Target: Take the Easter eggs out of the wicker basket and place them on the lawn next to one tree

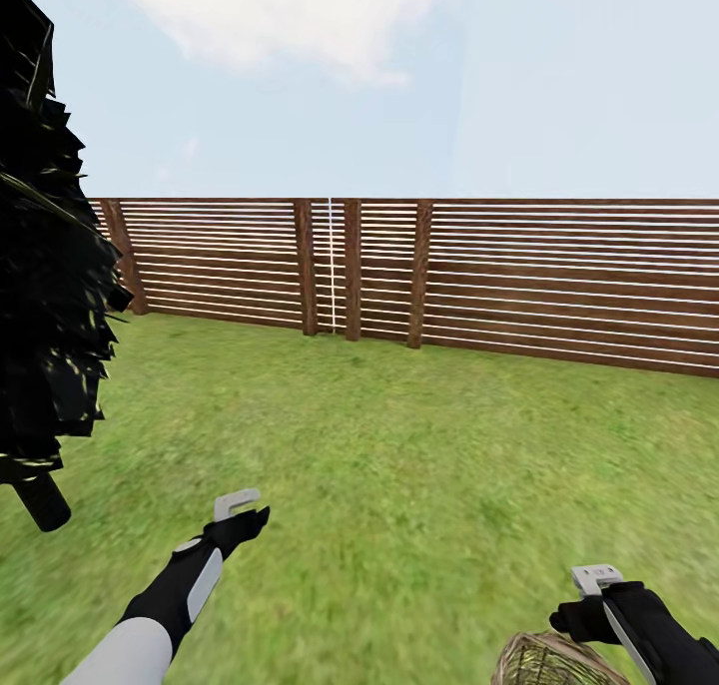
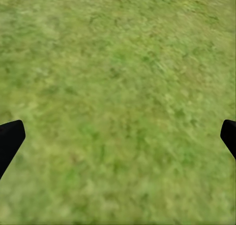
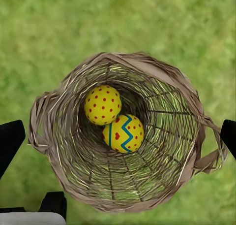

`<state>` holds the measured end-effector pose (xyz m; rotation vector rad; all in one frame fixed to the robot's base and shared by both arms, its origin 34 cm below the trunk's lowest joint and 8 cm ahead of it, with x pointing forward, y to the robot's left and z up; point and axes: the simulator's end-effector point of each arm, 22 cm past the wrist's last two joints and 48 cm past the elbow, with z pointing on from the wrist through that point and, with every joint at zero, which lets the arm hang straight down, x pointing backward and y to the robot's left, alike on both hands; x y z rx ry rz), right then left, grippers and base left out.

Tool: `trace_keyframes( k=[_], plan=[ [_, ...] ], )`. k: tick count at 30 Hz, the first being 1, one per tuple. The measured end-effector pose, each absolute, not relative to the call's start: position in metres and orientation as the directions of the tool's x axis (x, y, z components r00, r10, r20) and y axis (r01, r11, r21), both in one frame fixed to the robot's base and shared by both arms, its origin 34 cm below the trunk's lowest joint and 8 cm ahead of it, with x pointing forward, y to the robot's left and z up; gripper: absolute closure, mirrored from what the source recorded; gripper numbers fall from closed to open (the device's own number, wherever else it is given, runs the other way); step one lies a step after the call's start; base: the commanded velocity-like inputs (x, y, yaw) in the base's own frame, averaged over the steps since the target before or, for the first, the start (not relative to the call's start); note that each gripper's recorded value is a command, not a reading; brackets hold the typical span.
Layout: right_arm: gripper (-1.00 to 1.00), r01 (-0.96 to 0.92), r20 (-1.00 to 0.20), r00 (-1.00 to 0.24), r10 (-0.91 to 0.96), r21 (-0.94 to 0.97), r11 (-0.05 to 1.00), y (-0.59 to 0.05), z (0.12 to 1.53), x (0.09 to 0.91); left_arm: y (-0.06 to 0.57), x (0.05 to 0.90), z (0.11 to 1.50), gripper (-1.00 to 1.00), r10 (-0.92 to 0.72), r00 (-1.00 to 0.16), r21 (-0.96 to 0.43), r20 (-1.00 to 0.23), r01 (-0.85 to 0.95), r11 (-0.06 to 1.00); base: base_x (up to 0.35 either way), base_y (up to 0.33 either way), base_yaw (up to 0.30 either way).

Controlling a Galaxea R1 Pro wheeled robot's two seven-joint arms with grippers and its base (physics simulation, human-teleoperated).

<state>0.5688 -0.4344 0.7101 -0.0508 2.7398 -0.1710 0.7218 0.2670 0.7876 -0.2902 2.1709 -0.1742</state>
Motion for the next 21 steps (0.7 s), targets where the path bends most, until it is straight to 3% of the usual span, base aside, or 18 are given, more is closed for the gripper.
trace_keyframes(
  k=[21],
  plan=[
    [-1.0,-0.011,-0.386,-0.921,-0.06,-0.126,0.992,-0.434,0.69,0.571,0.266,0.723,0.767,-1.0,-0.276,-0.558,-0.235,-0.783,-0.146,0.961,0.0,0.0,0.0]
  ],
)
